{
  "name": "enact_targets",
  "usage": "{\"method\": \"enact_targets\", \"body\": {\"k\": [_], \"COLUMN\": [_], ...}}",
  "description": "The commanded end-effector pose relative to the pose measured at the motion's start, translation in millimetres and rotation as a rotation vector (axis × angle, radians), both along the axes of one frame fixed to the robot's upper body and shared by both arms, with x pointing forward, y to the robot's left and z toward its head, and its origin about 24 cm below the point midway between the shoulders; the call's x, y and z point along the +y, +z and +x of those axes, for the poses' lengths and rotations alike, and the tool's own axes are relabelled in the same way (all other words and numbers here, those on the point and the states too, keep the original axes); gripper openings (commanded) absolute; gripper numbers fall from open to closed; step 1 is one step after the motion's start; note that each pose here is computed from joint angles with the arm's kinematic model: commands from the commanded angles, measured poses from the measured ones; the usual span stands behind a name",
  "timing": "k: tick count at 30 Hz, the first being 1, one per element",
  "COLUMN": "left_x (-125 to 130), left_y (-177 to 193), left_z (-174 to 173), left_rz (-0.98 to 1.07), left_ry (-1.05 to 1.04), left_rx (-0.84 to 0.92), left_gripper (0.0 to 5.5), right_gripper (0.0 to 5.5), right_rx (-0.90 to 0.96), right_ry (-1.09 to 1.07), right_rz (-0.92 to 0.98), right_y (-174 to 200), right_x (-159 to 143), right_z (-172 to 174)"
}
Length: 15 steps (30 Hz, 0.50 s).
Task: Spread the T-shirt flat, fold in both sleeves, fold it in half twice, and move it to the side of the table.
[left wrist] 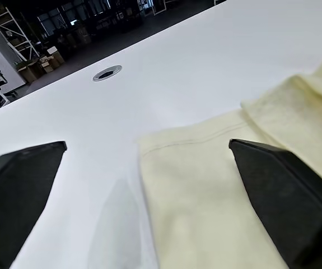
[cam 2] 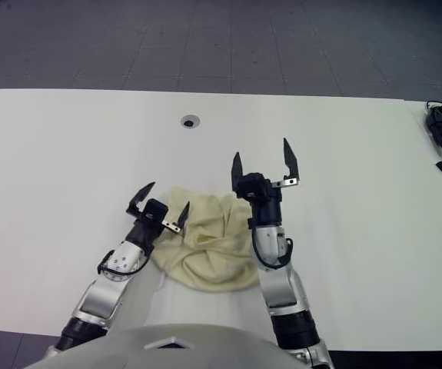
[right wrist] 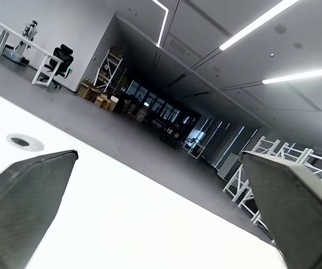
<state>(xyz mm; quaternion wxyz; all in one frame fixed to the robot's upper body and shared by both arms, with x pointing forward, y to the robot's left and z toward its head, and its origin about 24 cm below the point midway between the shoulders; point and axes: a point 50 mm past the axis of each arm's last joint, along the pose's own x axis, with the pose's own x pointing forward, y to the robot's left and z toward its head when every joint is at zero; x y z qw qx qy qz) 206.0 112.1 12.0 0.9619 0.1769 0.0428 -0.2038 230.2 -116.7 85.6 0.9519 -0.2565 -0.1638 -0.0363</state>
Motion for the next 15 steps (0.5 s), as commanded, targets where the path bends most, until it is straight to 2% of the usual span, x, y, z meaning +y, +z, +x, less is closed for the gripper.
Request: {"method": "enact_targets", "body": {"k": [1, 8, 15], "left_x": [-7, -23, -5], "left_y": [-30, -26, 19], "left_z": [-18, -24, -14], "left_rz": [0.069, 0.035, -0.105], "left_ry": [-0.057, -0.093, 0.007], "left_rx": [0.18, 0.165, -0.005], "left_gripper": [5.4, 5.4, 5.4], "right_gripper": [5.37, 5.37, 5.37], "right_rx": [-0.042, -0.063, -0.093], "right_ry": [-0.024, -0.05, -0.056], "right_rz": [0.036, 0.045, 0.058], "right_y": [8, 12, 21], "right_x": [-3, -6, -9], "right_z": [1, -1, -3]}}
